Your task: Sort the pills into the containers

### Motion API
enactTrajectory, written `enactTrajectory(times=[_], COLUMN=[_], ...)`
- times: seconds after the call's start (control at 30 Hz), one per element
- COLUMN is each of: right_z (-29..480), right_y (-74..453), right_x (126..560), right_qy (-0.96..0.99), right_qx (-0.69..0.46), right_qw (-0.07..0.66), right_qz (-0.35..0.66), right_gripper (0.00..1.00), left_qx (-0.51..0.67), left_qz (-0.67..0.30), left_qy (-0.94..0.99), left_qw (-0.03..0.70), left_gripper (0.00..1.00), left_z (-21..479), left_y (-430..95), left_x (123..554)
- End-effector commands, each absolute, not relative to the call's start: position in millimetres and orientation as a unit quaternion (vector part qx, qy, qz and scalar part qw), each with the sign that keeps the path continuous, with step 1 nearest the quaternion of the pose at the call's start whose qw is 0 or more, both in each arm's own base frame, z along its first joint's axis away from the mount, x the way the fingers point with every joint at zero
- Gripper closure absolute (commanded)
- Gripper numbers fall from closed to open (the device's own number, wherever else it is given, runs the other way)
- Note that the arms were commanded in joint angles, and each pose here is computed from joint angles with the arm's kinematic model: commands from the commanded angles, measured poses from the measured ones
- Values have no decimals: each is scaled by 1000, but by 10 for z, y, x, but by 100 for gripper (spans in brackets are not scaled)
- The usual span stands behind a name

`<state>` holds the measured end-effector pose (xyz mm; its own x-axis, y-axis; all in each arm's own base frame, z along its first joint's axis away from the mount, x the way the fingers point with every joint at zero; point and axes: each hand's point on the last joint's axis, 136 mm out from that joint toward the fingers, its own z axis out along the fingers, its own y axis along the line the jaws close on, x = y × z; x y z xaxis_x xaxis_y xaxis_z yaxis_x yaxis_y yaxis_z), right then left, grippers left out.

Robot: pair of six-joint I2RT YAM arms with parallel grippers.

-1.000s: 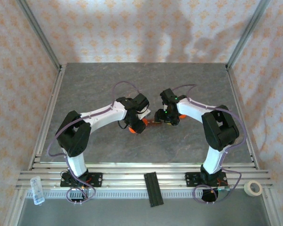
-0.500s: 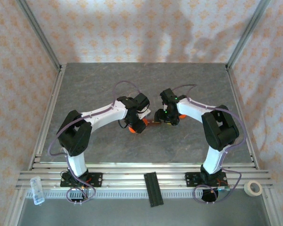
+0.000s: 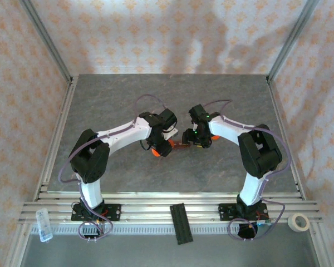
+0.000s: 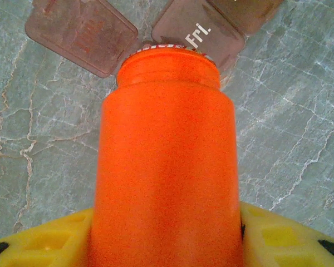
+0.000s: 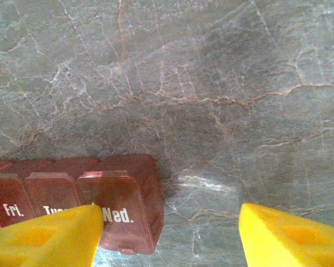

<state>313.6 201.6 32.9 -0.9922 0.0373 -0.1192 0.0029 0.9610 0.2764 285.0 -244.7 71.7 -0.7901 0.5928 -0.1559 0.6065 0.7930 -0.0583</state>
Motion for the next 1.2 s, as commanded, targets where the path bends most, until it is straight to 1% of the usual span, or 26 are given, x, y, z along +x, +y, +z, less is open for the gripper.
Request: enactTrajectory(times=[0.0,0.73,1.17], right_z=[137,119,133], right_y=[1907,1908,1912], right_x=[3036,3032,3039], right_qy=[994,994,994], right_qx=[12,14,14], right_qw=[37,34,35], right_qz=[103,103,104], right_gripper=[34,34,34], left_qx=[319,314,325], left_qz=[-28,-38,-28], left_qy=[947,947,945], left_qw=[36,49,34], left_gripper=[100,100,100], left_z=[648,632,679], left_y=[-2308,-2345,-2345], left_x=[2813,2842,2861])
